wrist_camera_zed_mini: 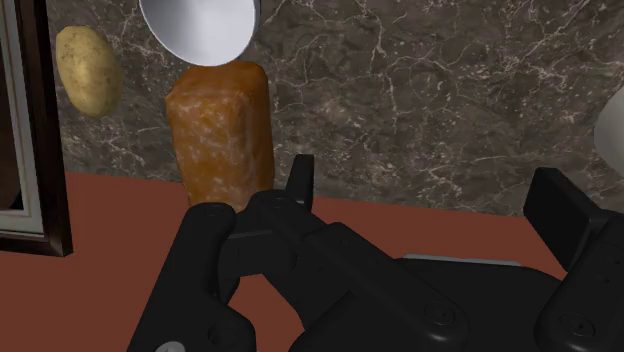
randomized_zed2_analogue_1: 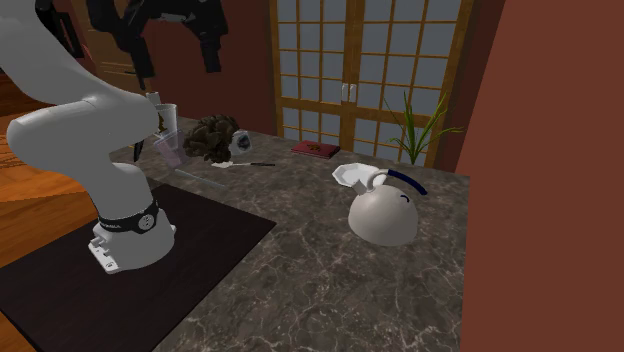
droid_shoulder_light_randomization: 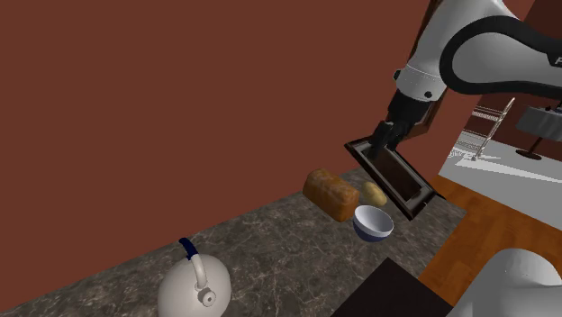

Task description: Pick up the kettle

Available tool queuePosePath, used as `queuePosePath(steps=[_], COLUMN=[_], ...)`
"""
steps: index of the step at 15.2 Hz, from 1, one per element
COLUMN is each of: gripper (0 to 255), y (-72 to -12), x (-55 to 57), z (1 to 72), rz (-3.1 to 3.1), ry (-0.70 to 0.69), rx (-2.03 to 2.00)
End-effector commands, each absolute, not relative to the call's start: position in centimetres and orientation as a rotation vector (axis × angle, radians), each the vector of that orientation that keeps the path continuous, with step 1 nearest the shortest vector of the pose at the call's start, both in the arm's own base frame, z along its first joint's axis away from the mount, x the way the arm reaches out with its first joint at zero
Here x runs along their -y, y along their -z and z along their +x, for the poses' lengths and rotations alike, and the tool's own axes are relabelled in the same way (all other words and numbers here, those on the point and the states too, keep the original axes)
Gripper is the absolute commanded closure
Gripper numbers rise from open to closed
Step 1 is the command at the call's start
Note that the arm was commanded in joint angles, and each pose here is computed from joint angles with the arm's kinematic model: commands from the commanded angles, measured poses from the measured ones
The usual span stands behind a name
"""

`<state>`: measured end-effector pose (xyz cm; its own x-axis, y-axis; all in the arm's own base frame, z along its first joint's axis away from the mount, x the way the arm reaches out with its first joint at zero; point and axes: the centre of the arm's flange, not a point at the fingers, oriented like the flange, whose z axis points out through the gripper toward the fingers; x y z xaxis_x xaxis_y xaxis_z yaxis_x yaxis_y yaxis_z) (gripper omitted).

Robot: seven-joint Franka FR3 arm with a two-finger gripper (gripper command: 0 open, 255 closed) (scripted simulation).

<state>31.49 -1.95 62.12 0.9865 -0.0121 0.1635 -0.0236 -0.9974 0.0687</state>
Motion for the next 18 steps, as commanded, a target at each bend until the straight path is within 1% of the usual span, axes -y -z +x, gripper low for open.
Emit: queuePosePath(steps=[1, 18], gripper=[0, 0], y=[-62.1, -51.2], x=[2.0, -15.8], z=[31.5, 39.5], rz=[3.061, 3.075], ry=[-0.251, -0.224], rx=[0.027, 0.028])
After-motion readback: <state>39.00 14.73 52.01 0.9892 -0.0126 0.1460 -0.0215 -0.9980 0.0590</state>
